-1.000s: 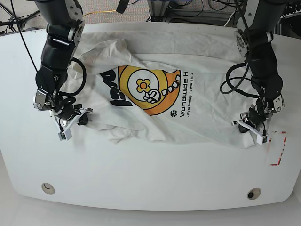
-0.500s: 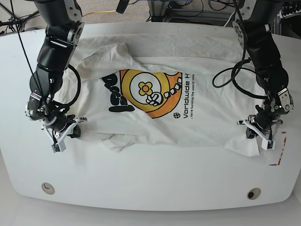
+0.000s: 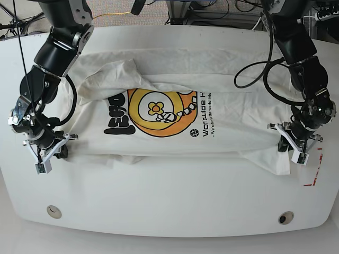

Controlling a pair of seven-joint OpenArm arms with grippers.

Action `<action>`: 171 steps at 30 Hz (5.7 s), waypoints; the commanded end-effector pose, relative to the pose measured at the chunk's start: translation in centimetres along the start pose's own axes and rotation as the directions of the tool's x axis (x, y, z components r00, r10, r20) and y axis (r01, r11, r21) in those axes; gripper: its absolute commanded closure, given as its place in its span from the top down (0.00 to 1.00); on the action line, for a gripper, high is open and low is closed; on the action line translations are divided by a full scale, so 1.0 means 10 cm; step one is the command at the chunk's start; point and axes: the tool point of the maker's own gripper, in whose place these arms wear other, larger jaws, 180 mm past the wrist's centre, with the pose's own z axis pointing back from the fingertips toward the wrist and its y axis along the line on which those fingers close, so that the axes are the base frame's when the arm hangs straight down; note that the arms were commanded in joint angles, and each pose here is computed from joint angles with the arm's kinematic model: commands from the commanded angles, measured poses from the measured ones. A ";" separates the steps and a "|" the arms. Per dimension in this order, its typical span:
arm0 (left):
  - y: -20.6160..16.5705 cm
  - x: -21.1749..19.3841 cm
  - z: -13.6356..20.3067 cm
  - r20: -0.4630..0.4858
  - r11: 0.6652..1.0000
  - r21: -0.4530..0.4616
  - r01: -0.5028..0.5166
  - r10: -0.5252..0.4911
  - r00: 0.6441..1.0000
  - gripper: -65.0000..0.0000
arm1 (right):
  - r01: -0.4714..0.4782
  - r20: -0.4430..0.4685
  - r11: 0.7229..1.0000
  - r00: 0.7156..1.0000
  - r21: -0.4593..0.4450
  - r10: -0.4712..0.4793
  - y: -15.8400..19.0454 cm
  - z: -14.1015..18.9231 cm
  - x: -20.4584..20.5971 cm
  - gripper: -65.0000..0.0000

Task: Fold the T-shirt properly
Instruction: 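Lift the hem with both grippers and fold it over toward the collar, then release the right gripper and regrasp the folded edge near the sleeve, then pull the folded edge with the right gripper to tuck the sleeve flat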

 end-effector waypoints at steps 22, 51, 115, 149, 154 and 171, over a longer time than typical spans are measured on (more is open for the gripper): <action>0.14 -0.70 0.74 -0.089 0.992 0.102 0.079 -0.070 0.994 0.01 | -0.089 -0.105 0.992 0.991 -0.093 0.079 -0.01 0.82 -0.88 0.00; 0.13 -1.59 1.16 -0.405 0.989 0.077 0.128 -0.086 0.910 0.59 | -0.060 -0.201 0.993 0.979 -0.100 0.039 0.10 1.02 -1.34 0.81; 0.05 -1.82 1.10 -0.490 0.989 0.095 0.113 -0.052 0.870 0.59 | 0.075 -0.126 0.937 0.991 0.342 -0.033 1.08 -0.20 -0.55 0.00; 0.17 -1.98 1.14 -0.537 0.989 0.092 0.112 -0.045 0.843 0.59 | 0.066 -0.190 0.992 0.981 0.106 -0.045 0.48 1.06 -1.39 0.00; 0.17 -1.97 1.14 -0.535 0.989 0.093 0.114 -0.047 0.844 0.59 | 0.085 -0.218 0.990 0.974 0.109 -0.060 0.48 1.06 -1.51 0.25; 0.09 -1.86 1.01 -0.515 0.990 0.061 0.128 -0.079 0.853 0.59 | 0.040 -0.049 0.997 0.998 0.065 -0.037 0.41 1.35 -1.12 0.59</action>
